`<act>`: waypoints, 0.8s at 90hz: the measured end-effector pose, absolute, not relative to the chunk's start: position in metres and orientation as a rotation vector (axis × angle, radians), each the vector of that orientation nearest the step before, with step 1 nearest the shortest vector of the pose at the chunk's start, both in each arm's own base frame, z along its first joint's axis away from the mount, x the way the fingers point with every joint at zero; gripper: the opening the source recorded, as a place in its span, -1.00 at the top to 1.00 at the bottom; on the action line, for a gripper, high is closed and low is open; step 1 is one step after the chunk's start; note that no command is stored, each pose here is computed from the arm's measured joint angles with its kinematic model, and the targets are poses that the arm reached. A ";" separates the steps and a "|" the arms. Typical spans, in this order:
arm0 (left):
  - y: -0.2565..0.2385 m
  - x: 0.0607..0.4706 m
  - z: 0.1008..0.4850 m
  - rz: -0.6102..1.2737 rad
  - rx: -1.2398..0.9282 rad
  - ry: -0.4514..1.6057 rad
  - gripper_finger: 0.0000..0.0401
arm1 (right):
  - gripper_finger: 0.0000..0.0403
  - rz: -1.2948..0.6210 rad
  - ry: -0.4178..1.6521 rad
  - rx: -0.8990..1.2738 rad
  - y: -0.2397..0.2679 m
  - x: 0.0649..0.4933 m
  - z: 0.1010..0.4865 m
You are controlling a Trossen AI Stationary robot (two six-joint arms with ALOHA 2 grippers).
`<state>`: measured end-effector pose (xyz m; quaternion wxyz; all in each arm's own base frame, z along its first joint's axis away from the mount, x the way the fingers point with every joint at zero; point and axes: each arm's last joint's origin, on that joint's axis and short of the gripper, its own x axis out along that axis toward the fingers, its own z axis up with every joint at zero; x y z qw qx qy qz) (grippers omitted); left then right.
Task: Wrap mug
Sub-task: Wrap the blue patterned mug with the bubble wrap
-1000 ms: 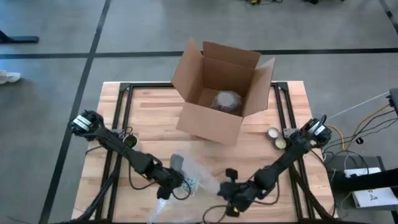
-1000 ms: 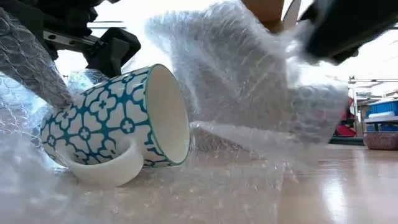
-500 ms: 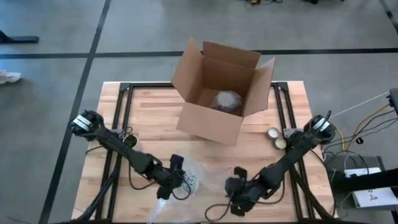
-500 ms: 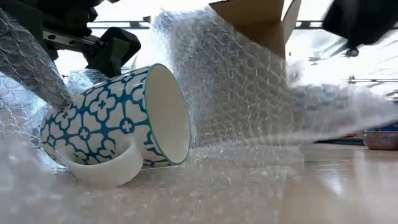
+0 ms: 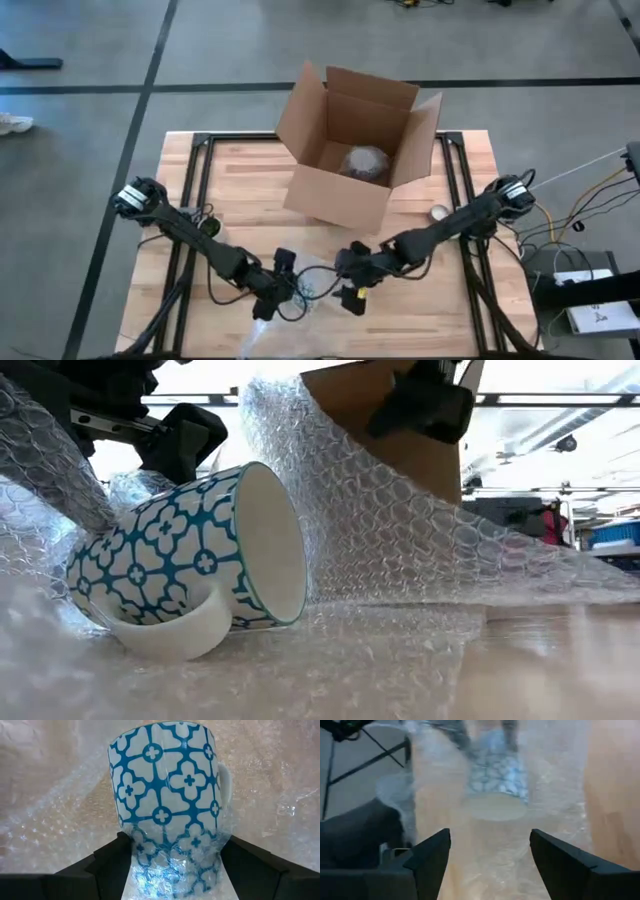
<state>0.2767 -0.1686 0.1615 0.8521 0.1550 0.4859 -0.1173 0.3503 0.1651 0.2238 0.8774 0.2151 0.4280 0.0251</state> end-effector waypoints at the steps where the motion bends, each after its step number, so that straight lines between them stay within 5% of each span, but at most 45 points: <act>1: -0.169 0.277 0.162 -0.247 0.326 1.023 -0.35 | -0.25 0.060 0.886 0.444 0.167 0.350 0.225; 12: -0.169 0.277 0.162 -0.248 0.327 1.020 -0.34 | -0.19 0.086 0.762 0.299 0.196 0.345 0.230; 31: -0.169 0.277 0.162 -0.249 0.327 1.016 -0.29 | -0.18 -0.132 0.604 0.159 0.223 0.352 0.190; 72: -0.169 0.277 0.162 -0.248 0.323 1.014 -0.27 | -0.31 -0.330 0.642 -0.010 0.242 0.364 0.114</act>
